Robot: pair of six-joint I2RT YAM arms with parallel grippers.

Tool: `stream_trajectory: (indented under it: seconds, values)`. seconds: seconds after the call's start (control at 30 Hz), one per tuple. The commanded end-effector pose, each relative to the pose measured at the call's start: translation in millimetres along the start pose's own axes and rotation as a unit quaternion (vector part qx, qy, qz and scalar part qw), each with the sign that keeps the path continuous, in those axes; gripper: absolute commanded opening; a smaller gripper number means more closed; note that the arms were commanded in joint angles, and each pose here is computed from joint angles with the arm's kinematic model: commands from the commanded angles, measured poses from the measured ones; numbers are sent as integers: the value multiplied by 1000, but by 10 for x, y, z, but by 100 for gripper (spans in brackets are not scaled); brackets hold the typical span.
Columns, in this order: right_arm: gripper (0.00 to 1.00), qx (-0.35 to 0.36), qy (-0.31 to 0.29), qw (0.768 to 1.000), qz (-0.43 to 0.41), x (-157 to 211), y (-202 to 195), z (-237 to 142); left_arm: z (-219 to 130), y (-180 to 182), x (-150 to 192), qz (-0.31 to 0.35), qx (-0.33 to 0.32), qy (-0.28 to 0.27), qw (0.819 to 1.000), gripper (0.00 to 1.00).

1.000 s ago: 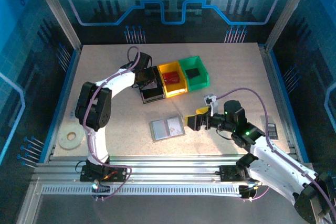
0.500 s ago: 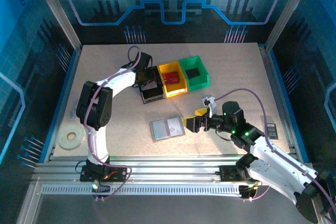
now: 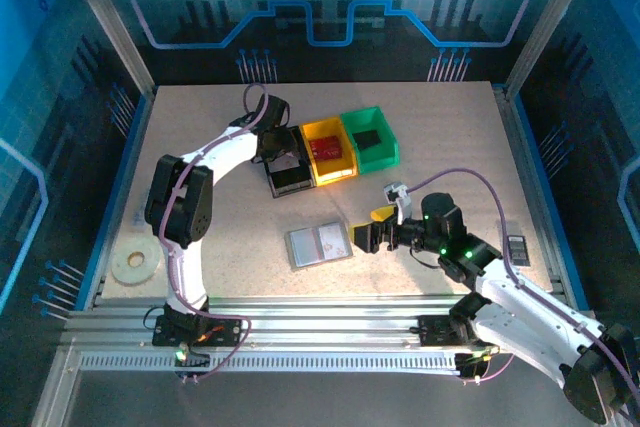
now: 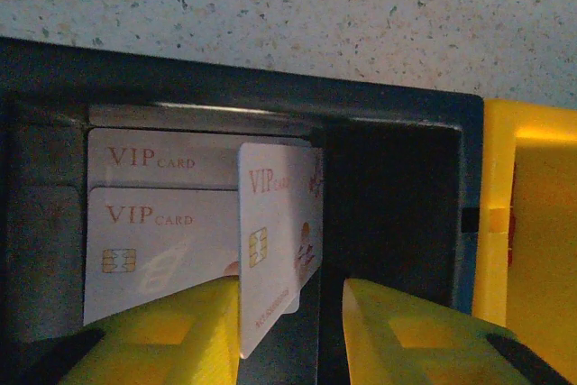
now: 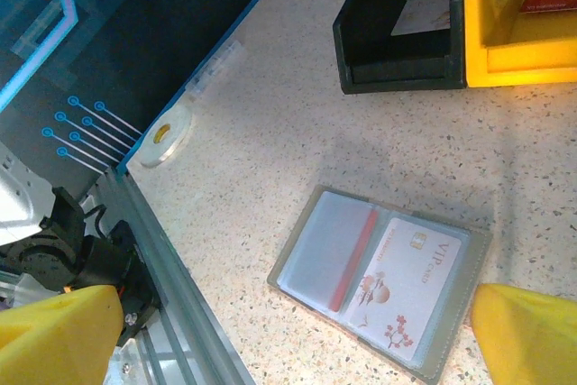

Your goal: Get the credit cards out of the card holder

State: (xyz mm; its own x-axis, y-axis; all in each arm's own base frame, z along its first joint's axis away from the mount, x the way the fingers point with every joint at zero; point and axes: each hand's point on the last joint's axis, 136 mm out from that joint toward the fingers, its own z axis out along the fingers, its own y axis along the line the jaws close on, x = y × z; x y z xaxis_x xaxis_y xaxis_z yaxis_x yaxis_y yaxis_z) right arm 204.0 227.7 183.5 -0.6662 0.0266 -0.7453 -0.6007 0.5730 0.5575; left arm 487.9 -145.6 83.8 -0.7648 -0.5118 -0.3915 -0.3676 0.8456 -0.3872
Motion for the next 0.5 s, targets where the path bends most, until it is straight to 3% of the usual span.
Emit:
stream_trajectory:
  seconds: [0.0, 0.47]
  values:
    - [100, 2, 7, 1000, -8, 34, 10, 13, -233, -31, -177, 11, -2, -21, 1000, 34]
    - [100, 5, 13, 1000, -13, 34, 19, 20, -500, -37, -324, 19, -3, -38, 999, 36]
